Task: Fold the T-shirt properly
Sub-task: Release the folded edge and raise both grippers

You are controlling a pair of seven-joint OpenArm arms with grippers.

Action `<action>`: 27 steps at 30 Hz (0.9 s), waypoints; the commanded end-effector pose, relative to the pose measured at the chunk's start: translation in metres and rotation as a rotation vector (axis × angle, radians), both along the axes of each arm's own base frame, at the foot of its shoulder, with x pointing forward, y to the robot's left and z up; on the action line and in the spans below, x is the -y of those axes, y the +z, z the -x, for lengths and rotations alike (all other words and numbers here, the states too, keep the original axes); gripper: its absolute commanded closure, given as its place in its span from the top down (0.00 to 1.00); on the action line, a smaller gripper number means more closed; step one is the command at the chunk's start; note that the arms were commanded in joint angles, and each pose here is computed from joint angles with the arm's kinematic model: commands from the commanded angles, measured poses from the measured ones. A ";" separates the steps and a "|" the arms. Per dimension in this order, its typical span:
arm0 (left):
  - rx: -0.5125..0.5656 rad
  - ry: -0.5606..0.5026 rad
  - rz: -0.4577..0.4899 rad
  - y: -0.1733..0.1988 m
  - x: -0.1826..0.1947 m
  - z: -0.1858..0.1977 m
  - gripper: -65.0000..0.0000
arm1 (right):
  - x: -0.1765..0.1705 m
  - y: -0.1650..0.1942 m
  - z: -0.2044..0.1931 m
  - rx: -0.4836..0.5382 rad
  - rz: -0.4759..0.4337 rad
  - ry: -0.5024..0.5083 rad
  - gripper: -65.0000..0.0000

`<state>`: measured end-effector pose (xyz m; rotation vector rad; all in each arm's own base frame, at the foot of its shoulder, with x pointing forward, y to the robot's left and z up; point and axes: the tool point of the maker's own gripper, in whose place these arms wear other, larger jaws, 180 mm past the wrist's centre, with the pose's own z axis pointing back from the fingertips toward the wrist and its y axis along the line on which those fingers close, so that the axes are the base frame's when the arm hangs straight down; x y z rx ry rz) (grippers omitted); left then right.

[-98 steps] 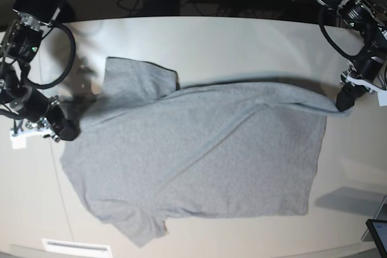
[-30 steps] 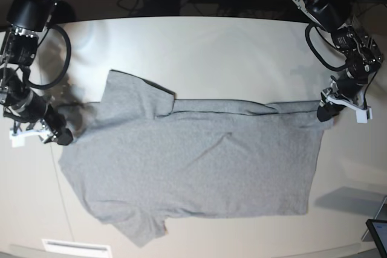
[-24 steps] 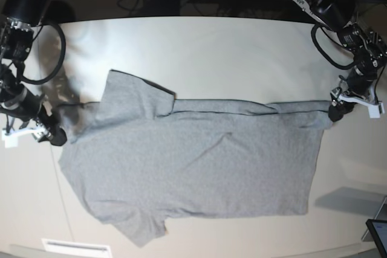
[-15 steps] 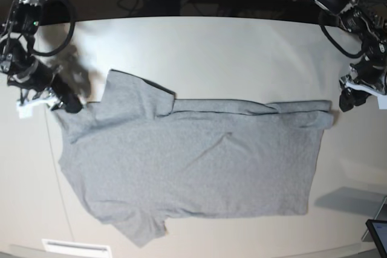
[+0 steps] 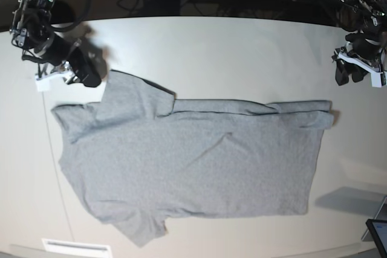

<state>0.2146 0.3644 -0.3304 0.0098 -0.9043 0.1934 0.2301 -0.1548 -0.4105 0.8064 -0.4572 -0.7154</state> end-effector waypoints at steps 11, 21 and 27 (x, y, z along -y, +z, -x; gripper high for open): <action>0.047 -0.016 -0.028 0.016 -0.003 -0.005 0.48 | -0.025 0.002 0.001 -0.013 -0.056 0.041 0.39; 0.046 -0.013 -0.029 0.016 -0.004 -0.004 0.48 | -0.027 0.009 -0.011 0.017 -0.059 0.045 0.39; 0.046 -0.012 -0.027 0.015 -0.004 -0.004 0.48 | -0.027 0.010 -0.012 0.022 -0.059 0.046 0.25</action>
